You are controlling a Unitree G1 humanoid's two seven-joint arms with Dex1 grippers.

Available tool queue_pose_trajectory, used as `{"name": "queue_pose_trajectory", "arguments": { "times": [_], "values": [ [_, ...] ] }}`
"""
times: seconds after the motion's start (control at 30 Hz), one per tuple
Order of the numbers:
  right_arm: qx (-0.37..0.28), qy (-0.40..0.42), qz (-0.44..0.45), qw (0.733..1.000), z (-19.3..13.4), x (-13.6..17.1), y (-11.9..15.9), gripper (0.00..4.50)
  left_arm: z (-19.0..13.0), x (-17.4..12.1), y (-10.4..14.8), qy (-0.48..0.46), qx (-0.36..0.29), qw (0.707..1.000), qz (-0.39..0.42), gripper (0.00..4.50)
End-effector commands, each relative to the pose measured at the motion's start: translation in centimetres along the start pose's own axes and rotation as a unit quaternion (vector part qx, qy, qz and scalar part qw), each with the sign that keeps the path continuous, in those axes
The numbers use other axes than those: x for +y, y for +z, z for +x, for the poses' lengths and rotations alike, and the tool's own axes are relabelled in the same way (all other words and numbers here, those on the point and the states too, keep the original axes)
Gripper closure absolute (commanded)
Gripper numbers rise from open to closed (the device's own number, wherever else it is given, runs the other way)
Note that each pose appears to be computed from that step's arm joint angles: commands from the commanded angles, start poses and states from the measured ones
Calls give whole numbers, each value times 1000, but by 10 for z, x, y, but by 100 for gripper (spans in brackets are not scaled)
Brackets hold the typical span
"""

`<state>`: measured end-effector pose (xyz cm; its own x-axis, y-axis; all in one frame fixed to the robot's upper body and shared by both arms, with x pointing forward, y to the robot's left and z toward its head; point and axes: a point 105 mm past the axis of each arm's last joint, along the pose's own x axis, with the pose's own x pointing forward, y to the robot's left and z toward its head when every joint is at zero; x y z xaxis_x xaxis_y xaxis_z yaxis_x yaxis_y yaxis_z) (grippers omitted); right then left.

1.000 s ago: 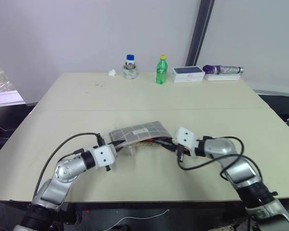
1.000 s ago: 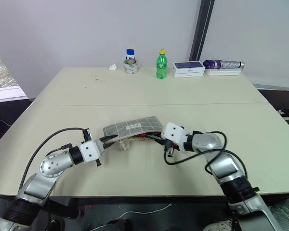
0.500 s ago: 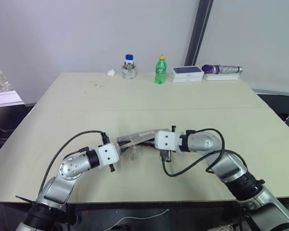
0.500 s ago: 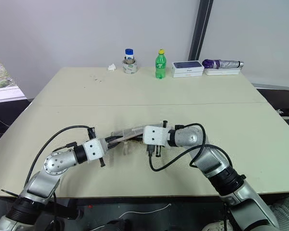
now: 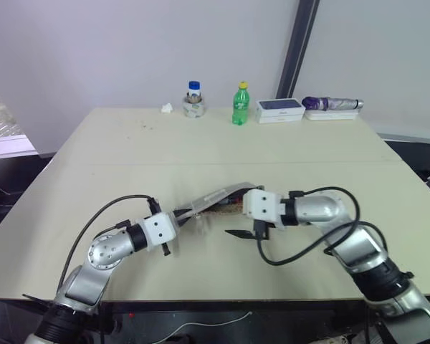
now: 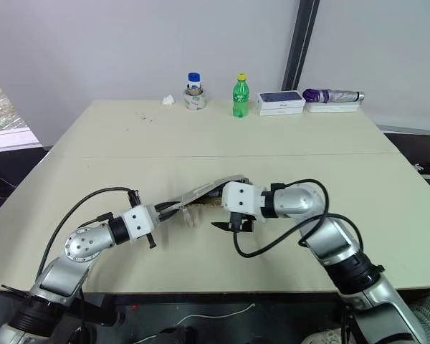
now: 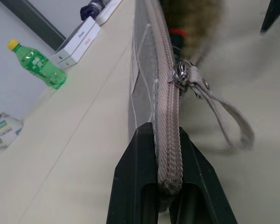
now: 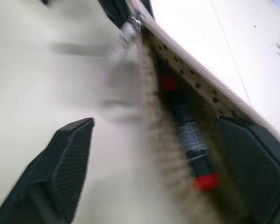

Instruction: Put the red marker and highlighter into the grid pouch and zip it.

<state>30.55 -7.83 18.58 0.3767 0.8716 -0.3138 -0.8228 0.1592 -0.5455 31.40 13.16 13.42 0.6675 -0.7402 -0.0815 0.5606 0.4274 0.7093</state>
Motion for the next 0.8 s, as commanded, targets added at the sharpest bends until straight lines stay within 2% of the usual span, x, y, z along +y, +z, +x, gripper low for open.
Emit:
{"name": "queue_pose_trajectory", "arguments": {
  "times": [0.03, 0.2, 0.3, 0.43, 0.53, 0.7, 0.8],
  "values": [
    [-106, -15, 70, 992, -21, -6, 37, 9, -4, 14, 5, 23, -13, 1000, 13, 450],
    [-117, 18, 193, 974, -15, 23, 31, 9, 4, -1, 7, 13, -23, 1000, 1, 450],
    [-91, 13, 253, 963, -1, 48, 3, 9, 9, -10, 9, -2, -22, 1000, 9, 450],
    [-67, 32, 300, 951, 18, 87, -29, 9, 17, -8, 18, -13, -34, 997, 73, 450],
    [-100, -14, 336, 937, 35, 77, -33, 9, 22, -5, 20, -24, -37, 994, 104, 450],
    [-87, -83, 318, 940, 62, 57, -47, 9, 27, 6, 22, -9, -46, 995, 93, 450],
    [-133, -80, 334, 930, 69, 50, -31, 9, 30, 9, 25, -4, -51, 995, 88, 450]
  ]
}}
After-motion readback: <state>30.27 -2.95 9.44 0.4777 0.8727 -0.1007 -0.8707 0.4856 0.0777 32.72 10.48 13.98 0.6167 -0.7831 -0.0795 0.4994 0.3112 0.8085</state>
